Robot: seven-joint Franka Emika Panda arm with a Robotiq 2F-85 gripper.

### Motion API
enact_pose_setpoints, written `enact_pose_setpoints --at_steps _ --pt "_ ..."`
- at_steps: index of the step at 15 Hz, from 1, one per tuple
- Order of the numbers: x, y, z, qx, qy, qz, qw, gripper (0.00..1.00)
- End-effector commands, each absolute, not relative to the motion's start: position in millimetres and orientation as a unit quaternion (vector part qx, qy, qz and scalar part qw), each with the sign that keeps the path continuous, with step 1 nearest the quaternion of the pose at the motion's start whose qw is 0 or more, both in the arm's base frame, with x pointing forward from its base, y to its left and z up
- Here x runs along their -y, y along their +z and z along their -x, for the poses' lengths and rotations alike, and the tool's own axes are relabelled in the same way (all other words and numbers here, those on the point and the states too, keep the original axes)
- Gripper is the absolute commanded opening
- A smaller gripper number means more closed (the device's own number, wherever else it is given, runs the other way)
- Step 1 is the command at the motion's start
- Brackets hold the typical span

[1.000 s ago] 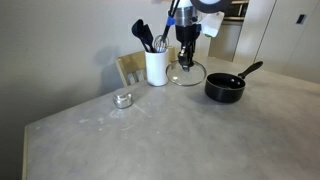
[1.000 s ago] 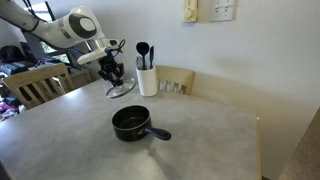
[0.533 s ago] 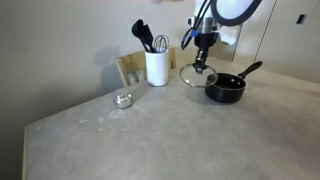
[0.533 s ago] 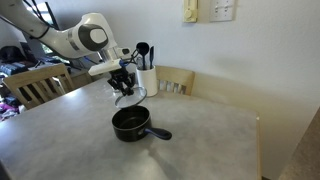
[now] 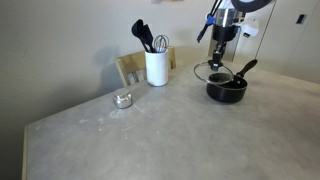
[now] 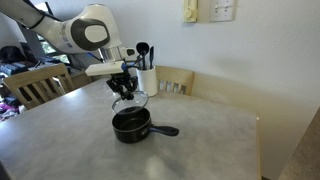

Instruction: Put the lid on the black pot

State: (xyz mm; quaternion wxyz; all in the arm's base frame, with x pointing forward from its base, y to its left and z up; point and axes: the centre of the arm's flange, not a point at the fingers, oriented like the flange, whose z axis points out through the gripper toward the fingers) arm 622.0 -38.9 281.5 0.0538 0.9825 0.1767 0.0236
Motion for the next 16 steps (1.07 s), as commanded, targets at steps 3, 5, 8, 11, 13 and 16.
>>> enact_pose_setpoints --at_steps 3,5,8,11,13,16 --pt "66 301 -582 -0.174 0.023 -0.984 0.021 0.15" --pt "72 296 -569 -0.173 0.017 -0.985 0.016 0.15" --pt "77 280 -555 -0.190 0.008 -0.981 0.032 0.15" --pt "83 266 -550 -0.205 0.016 -0.977 0.046 0.15" --pt "87 262 -552 -0.215 0.032 -0.975 0.041 0.15" --pt "91 265 -561 -0.233 0.048 -0.971 0.032 0.15"
